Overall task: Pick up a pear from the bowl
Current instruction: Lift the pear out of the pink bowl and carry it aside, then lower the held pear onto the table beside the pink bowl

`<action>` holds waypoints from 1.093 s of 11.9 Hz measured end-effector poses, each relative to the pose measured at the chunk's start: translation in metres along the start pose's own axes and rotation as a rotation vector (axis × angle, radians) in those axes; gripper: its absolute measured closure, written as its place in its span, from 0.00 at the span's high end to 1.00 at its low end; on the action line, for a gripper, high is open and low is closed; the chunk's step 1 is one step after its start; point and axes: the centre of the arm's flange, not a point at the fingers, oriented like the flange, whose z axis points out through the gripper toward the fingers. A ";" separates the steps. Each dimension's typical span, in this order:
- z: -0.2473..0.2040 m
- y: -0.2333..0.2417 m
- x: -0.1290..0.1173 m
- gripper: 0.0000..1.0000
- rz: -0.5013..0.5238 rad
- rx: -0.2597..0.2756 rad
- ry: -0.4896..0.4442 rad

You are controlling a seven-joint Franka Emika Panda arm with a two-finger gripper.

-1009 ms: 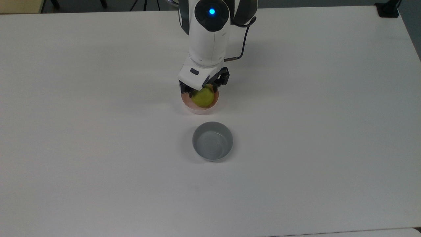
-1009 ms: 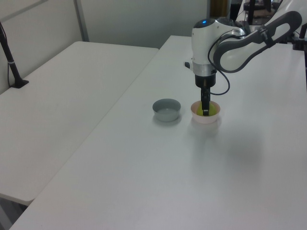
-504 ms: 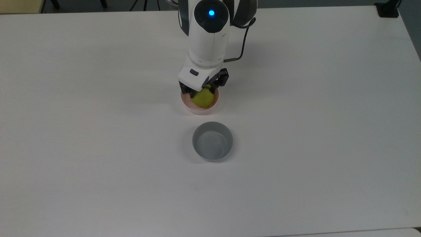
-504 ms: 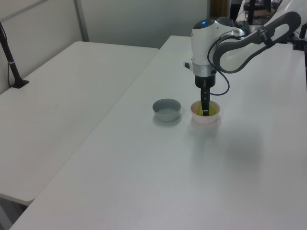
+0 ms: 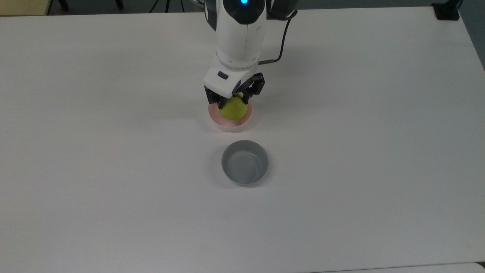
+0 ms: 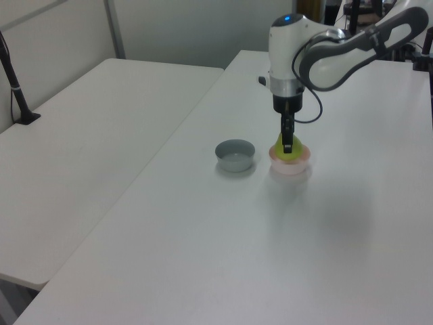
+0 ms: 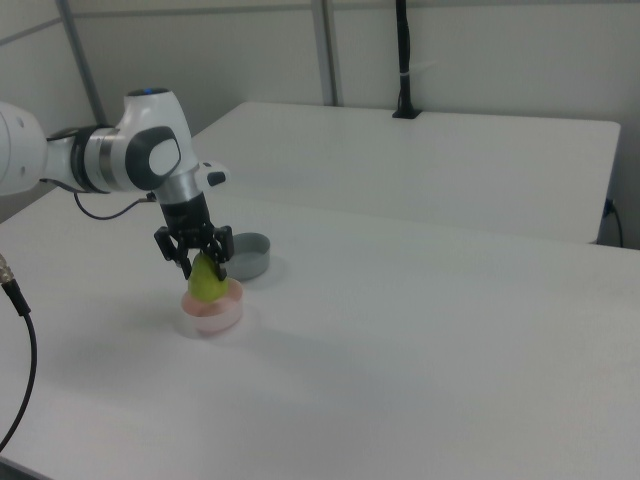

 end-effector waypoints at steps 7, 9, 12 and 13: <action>-0.086 0.056 -0.007 0.69 0.088 0.000 0.015; -0.081 0.112 -0.021 0.69 0.106 0.000 0.009; -0.073 0.177 -0.042 0.69 0.122 -0.011 0.004; -0.067 0.193 -0.044 0.69 0.133 -0.021 0.013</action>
